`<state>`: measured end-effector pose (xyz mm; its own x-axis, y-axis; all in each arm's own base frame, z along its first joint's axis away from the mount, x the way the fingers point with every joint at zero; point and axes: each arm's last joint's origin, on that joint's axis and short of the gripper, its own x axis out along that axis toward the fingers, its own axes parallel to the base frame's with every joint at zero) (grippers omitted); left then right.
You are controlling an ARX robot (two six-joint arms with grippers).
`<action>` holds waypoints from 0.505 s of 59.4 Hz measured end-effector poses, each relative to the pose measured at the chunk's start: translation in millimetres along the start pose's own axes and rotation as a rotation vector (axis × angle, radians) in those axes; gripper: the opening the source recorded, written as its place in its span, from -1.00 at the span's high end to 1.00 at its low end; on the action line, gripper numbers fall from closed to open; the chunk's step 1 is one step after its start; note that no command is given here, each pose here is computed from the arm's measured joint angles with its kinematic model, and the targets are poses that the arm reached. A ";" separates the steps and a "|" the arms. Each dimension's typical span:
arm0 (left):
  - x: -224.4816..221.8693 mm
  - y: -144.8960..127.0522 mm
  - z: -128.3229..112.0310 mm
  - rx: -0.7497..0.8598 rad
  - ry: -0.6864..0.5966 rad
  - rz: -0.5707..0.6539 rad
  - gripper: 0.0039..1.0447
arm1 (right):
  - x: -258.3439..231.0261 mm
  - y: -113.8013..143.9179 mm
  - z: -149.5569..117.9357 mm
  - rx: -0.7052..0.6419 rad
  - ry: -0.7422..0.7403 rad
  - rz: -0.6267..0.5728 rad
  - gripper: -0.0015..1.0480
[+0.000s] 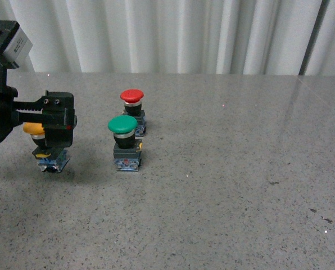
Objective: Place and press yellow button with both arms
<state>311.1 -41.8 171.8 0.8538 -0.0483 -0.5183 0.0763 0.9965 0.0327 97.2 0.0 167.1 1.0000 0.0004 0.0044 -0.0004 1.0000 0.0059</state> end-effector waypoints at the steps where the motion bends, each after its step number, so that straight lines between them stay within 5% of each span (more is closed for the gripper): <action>1: 0.5 0.0 -1.2 -0.001 0.005 0.000 -0.58 | 0.0 0.0 0.0 0.000 0.000 0.000 -0.87; 19: 1.6 0.2 -4.4 0.003 0.027 0.000 0.29 | 0.0 0.0 0.0 0.000 0.000 0.000 -0.87; 26: -8.3 -0.2 3.3 0.009 0.018 0.000 0.35 | 0.0 0.0 0.0 0.000 0.000 0.000 -0.87; 30: -23.8 -6.3 27.5 0.012 -0.075 -0.018 0.35 | 0.0 0.0 0.0 0.000 0.000 0.000 -0.87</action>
<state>304.5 -48.8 207.5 0.8885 -0.0711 -0.4534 0.0973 0.9946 0.0347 97.2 0.0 167.1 1.0000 0.0004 0.0040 -0.0004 1.0000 0.0059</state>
